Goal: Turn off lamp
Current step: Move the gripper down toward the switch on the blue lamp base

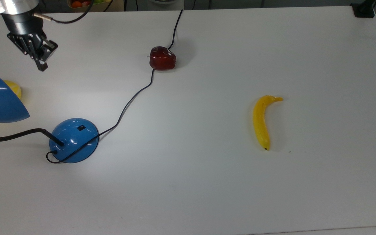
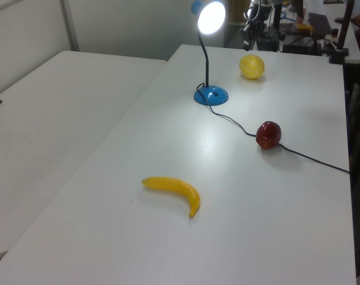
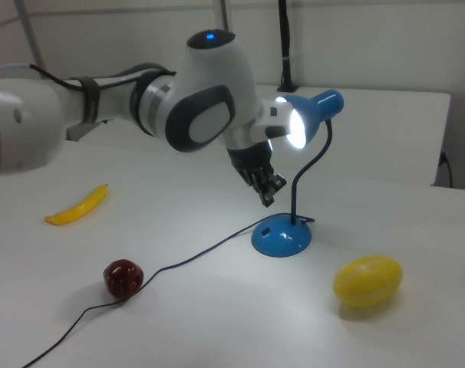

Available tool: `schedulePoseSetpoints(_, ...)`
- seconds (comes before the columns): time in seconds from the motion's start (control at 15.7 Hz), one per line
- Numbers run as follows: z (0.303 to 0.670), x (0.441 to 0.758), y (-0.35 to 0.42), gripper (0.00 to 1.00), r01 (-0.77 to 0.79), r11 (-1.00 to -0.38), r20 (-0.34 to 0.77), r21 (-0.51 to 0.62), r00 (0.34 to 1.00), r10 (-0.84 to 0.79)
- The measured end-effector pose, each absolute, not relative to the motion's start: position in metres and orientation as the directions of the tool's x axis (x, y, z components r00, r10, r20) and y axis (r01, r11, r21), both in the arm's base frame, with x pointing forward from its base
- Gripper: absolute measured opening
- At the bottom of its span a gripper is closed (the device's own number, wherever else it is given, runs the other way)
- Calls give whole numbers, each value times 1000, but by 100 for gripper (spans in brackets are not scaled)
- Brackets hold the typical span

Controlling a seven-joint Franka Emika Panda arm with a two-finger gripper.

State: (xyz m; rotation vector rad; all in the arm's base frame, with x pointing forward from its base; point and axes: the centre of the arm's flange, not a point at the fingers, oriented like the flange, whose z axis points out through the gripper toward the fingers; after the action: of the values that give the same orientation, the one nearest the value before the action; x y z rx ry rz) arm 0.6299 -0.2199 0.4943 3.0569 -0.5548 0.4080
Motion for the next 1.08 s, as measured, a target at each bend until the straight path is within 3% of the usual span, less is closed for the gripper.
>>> schedulePoseSetpoints(0.57,407,666,-212,1,-544,-839,291,20,806,-516)
schedulePoseSetpoints(1.08,365,687,-166,1,-607,-794,309,40,763,-568)
